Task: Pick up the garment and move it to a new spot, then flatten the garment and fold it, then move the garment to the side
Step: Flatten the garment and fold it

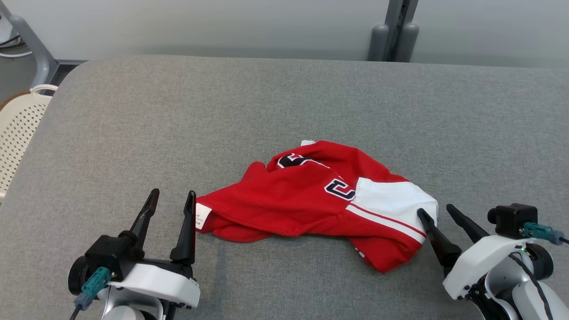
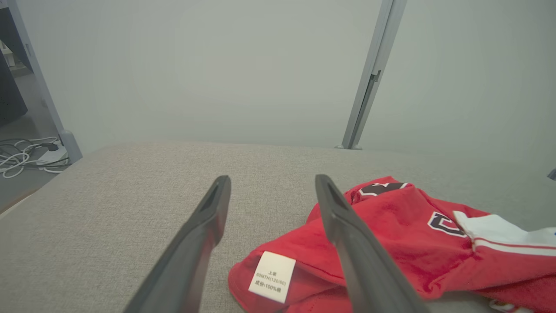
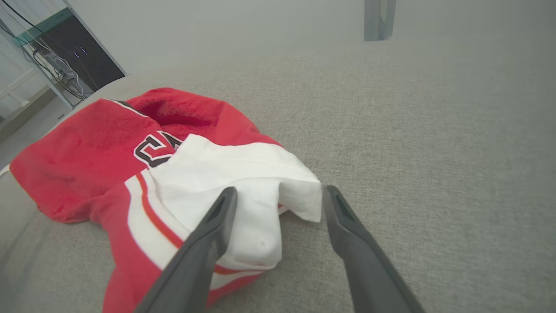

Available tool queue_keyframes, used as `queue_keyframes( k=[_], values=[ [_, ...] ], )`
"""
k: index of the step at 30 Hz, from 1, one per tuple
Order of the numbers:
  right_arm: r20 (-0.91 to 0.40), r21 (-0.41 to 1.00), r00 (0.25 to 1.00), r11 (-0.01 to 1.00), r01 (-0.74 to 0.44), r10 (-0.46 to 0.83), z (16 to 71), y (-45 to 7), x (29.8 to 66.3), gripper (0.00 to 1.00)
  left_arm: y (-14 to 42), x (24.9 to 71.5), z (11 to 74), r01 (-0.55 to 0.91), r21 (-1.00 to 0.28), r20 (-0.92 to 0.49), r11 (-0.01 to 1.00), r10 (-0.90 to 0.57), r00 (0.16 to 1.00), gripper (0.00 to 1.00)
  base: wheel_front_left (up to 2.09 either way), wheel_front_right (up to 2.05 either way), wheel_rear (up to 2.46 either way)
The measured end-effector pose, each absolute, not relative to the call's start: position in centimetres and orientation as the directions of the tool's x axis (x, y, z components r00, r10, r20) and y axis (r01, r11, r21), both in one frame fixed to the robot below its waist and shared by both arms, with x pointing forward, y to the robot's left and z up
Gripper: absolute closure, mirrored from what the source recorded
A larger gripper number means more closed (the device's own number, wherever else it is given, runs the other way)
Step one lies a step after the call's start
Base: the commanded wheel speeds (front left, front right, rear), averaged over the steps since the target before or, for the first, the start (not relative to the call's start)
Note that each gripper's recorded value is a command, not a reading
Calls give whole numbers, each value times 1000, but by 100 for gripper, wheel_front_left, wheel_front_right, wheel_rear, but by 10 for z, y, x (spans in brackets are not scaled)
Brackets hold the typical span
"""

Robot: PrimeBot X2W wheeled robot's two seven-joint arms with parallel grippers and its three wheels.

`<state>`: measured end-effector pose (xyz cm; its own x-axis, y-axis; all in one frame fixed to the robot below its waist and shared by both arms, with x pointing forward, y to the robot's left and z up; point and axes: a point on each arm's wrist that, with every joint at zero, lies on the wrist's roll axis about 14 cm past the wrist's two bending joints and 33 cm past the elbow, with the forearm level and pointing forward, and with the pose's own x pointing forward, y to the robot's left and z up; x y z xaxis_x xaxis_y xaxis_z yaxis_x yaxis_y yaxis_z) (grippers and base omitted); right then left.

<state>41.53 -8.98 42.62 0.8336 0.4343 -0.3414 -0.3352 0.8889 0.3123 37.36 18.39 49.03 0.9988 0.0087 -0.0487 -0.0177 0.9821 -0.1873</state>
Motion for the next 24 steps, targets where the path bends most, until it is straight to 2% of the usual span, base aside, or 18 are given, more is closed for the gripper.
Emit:
queue_keyframes(
  k=[4,5,6,7,11,17,24],
  values=[
    [-399,384,776,857,-342,488,414,-76,417,2,185,377,485,-24,-189,-59,982,13,998,0,0,0,0],
    [-399,384,776,857,-342,488,414,-76,417,52,185,377,485,-24,-189,-59,982,13,998,0,0,0,0],
    [-411,403,762,850,-340,500,411,-74,417,74,185,377,484,-26,-189,-61,982,15,998,0,0,0,0],
    [-422,418,747,842,-342,513,409,-71,416,100,186,378,483,-28,-188,-61,982,17,998,0,0,0,0],
    [-414,449,740,826,-340,529,414,-74,419,100,188,379,483,-31,-186,-57,982,21,998,0,0,0,0],
    [-309,452,815,830,-327,489,440,-95,442,100,189,382,480,-36,-185,-57,982,26,998,0,0,0,0],
    [-135,312,902,882,-354,410,494,-129,488,100,184,390,478,-23,-192,-54,981,13,998,0,0,0,0]
  ],
)
